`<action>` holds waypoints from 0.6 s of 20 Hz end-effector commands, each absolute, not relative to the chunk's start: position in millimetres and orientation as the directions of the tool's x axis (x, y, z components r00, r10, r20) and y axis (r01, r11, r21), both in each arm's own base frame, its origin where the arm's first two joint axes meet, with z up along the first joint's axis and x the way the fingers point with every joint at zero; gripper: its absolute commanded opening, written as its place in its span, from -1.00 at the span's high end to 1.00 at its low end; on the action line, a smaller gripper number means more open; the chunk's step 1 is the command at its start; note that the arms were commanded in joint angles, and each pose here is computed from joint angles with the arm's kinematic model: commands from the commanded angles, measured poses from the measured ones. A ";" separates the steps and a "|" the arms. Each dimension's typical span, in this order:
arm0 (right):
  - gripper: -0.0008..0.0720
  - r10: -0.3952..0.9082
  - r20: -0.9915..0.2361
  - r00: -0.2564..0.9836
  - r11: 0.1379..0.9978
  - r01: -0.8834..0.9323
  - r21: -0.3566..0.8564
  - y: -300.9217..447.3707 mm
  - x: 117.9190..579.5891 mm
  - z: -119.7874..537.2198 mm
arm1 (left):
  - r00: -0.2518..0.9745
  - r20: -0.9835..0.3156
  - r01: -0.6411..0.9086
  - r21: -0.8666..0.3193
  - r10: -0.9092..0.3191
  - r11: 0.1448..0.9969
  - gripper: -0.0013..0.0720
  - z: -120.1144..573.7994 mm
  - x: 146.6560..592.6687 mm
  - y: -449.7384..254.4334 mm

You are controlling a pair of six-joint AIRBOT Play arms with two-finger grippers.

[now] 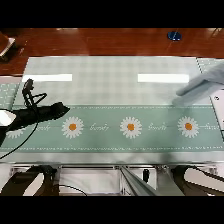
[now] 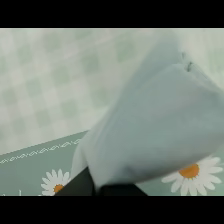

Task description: Fold the shirts.

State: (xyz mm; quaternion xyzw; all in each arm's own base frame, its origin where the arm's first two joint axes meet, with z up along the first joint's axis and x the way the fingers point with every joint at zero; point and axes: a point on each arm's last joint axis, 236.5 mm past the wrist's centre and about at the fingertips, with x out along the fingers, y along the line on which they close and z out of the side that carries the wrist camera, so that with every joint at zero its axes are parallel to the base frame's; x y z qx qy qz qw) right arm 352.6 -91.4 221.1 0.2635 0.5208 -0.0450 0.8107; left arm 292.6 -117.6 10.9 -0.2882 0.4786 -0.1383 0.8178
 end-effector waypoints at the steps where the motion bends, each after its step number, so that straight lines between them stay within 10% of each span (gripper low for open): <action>1: 0.92 0.129 -0.898 0.422 0.803 0.486 0.344 -125.8 311.9 218.3 | 0.503 -0.703 -0.049 -0.603 -0.502 0.796 0.92 10.8 292.4 -117.9; 12: 0.92 -0.136 -0.981 -0.138 0.463 0.867 -0.186 -175.5 69.7 111.0 | 0.564 -0.677 -0.059 -0.604 -0.473 0.795 0.91 17.0 306.9 -110.9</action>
